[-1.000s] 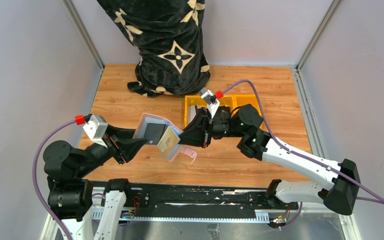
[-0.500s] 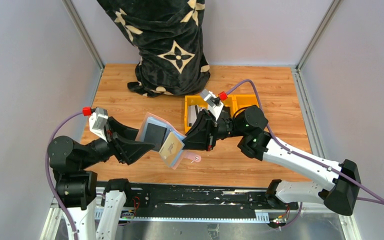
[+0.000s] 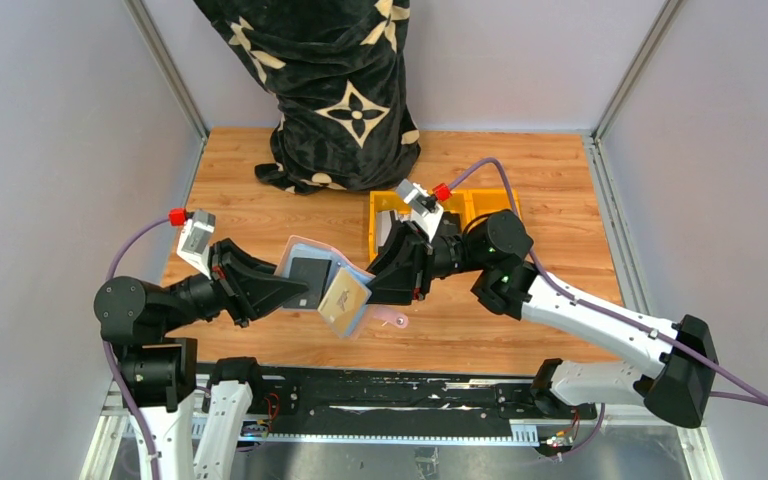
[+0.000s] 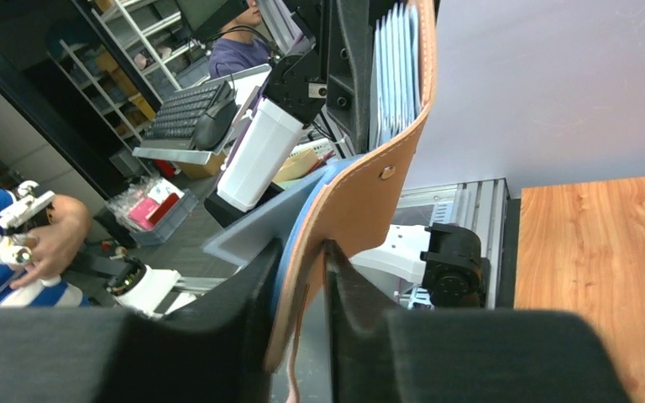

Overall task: Take the credit cards out of the card holder
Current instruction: Remove the credit card from the card holder.

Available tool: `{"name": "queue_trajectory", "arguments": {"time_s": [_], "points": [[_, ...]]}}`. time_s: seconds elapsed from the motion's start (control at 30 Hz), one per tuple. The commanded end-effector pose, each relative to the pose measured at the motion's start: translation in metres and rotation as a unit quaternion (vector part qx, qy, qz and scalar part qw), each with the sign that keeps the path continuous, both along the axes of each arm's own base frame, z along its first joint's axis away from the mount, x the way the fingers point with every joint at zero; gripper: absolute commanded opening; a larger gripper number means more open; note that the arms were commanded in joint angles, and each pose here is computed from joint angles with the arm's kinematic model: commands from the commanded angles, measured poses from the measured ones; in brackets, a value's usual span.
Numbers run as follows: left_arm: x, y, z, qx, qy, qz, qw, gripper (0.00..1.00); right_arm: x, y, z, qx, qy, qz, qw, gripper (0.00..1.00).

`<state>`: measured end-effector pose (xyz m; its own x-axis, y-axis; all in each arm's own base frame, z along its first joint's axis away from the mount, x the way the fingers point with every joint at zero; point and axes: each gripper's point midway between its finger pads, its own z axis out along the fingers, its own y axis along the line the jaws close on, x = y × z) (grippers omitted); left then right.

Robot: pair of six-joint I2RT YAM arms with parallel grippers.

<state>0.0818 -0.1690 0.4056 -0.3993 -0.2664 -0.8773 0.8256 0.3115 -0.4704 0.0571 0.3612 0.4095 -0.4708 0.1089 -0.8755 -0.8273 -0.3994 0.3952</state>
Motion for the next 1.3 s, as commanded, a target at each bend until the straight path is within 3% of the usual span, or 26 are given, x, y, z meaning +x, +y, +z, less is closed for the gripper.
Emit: {"name": "queue_trajectory", "arguments": {"time_s": [0.0, 0.2, 0.3, 0.43, 0.57, 1.1, 1.17, 1.27], "points": [[-0.006, 0.0, 0.006, 0.006, -0.015, -0.001, 1.0, 0.09, 0.005, -0.001, 0.004, 0.001, -0.017, -0.018, 1.0, 0.34], [0.012, 0.012, 0.001, 0.053, -0.053, 0.078, 0.994, 0.0, 0.063, -0.026, -0.02, -0.062, 0.011, -0.151, 0.987, 0.57], [0.017, 0.016, 0.0, 0.058, -0.065, 0.103, 0.991, 0.0, 0.078, -0.042, -0.012, -0.063, 0.009, -0.2, 0.978, 0.67], [0.017, 0.018, -0.002, 0.056, -0.067, 0.112, 0.99, 0.0, 0.071, -0.043, 0.004, -0.034, 0.011, -0.185, 0.982, 0.77], [0.015, 0.015, -0.001, 0.051, -0.06, 0.098, 0.992, 0.0, 0.064, -0.034, 0.01, -0.012, 0.017, -0.146, 0.989, 0.79], [0.017, 0.012, -0.002, 0.027, -0.033, 0.083, 0.996, 0.01, 0.036, 0.008, 0.004, -0.024, -0.022, -0.091, 0.995, 0.8], [0.016, 0.011, -0.002, 0.025, -0.03, 0.08, 0.996, 0.01, 0.038, 0.015, -0.002, -0.036, -0.014, -0.085, 0.996, 0.73], [0.014, 0.009, -0.001, 0.015, -0.018, 0.068, 0.997, 0.05, 0.037, 0.021, -0.004, -0.042, -0.002, -0.071, 0.997, 0.46]]}}
